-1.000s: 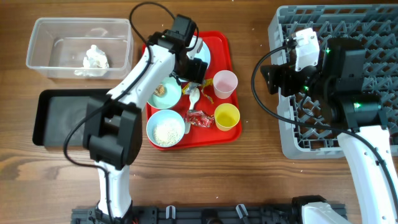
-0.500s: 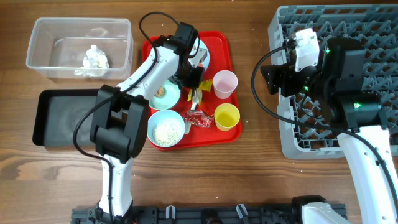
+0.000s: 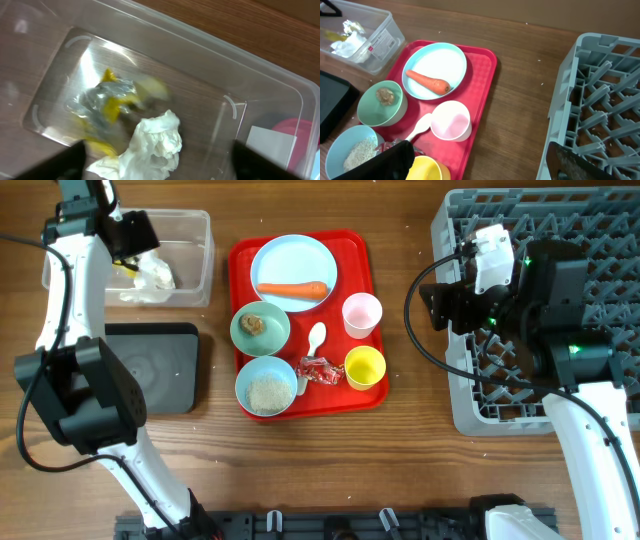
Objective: Sort waste into correct bins and load items into the dishwasher rack
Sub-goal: 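Grasp another wrapper with the left gripper and drop it in the clear bin, then grasp the red strawberry wrapper with the left gripper, drop it in the bin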
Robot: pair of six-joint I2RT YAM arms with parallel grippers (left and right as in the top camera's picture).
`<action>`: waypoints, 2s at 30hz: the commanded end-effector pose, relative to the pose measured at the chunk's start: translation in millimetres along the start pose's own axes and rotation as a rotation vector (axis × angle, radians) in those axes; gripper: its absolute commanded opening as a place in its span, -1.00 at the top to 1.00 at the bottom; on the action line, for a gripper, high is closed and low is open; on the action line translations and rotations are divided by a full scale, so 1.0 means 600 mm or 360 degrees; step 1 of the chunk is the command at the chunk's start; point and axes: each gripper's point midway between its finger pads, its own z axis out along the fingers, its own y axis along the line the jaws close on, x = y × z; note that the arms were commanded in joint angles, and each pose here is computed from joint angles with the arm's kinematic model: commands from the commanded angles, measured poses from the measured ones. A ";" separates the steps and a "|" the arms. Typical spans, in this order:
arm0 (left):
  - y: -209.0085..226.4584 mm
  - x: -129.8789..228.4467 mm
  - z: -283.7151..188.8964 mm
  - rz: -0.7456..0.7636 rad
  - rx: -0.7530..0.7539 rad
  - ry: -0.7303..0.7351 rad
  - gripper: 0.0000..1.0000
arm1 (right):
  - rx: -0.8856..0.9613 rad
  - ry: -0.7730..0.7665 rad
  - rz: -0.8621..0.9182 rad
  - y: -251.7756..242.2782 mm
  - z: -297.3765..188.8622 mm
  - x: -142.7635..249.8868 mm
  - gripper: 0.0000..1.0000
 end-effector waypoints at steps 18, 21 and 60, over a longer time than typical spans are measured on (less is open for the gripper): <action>-0.430 0.535 -0.130 0.1176 0.0529 0.0886 -0.71 | 0.0009 0.0027 0.0022 -0.003 0.000 0.002 -0.76; -0.412 0.553 -0.112 0.1148 0.0481 0.0948 -0.68 | 0.0007 0.0041 0.0027 -0.002 0.000 0.005 -0.76; -0.053 0.035 -0.010 -0.0132 0.0090 0.0101 -1.00 | 0.0009 0.0030 0.0020 -0.003 0.000 0.003 -0.77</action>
